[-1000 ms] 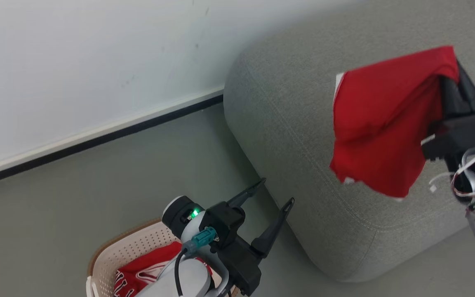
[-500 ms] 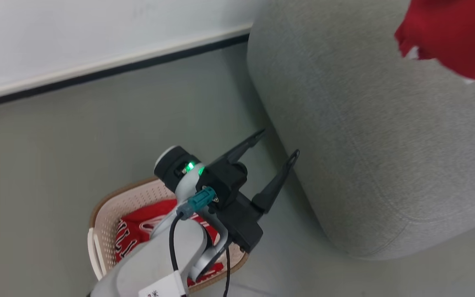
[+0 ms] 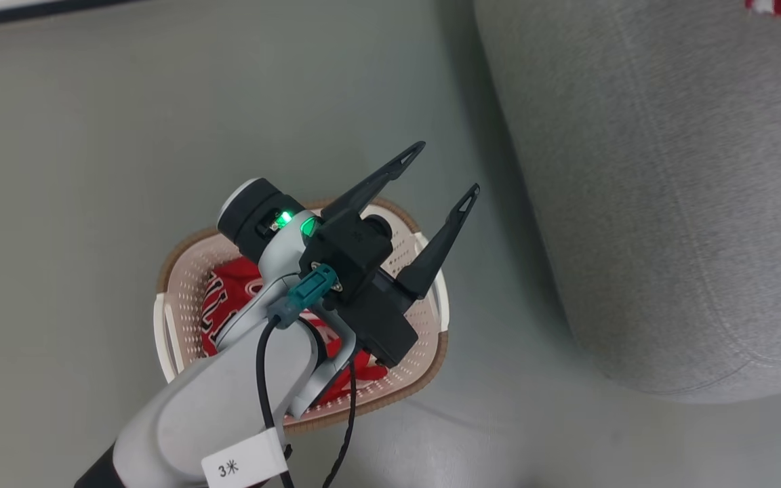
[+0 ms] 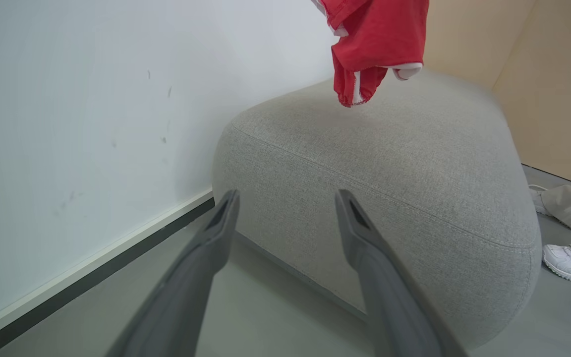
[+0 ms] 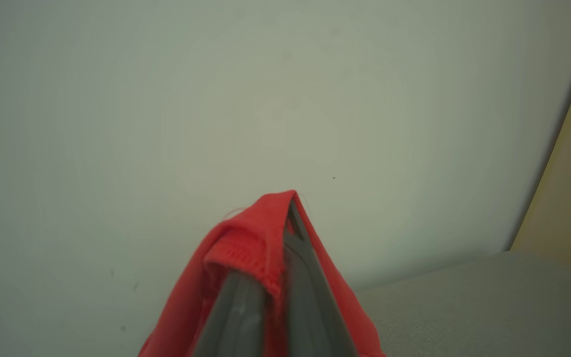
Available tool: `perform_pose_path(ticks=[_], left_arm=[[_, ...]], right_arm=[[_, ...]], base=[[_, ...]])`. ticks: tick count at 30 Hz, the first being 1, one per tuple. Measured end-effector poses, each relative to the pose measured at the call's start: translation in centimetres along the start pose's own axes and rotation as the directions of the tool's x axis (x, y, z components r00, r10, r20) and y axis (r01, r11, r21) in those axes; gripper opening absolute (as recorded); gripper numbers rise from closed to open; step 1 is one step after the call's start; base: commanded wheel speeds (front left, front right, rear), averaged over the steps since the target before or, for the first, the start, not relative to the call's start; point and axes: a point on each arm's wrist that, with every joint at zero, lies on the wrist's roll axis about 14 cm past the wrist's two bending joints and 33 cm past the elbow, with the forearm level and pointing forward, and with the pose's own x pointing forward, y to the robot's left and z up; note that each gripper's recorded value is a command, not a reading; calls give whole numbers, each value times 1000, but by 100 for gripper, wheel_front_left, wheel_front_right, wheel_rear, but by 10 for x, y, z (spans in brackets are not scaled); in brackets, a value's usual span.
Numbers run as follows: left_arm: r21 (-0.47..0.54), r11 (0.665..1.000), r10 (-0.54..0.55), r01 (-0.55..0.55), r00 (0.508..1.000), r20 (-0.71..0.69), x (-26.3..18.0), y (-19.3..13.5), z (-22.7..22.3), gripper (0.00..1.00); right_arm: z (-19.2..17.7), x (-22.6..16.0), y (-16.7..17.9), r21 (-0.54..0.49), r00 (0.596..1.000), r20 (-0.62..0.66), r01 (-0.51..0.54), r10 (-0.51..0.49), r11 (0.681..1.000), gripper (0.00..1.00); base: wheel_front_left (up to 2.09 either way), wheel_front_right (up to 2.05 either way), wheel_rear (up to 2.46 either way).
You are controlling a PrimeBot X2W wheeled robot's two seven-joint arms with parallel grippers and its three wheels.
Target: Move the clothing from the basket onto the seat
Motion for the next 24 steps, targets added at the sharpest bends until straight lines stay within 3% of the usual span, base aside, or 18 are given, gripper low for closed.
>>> perform_pose_path(ticks=[9,24], left_arm=[[-21,999,39,-40,998,-54,-1,30,-34,100],[-23,999,45,-47,995,-88,-3,35,-53,100]], right_arm=[[-79,15,19,-32,991,-137,-14,10,999,0],[-148,-3,21,-78,951,-308,6,-29,997,0]], base=[[0,0,0],[0,0,0]])
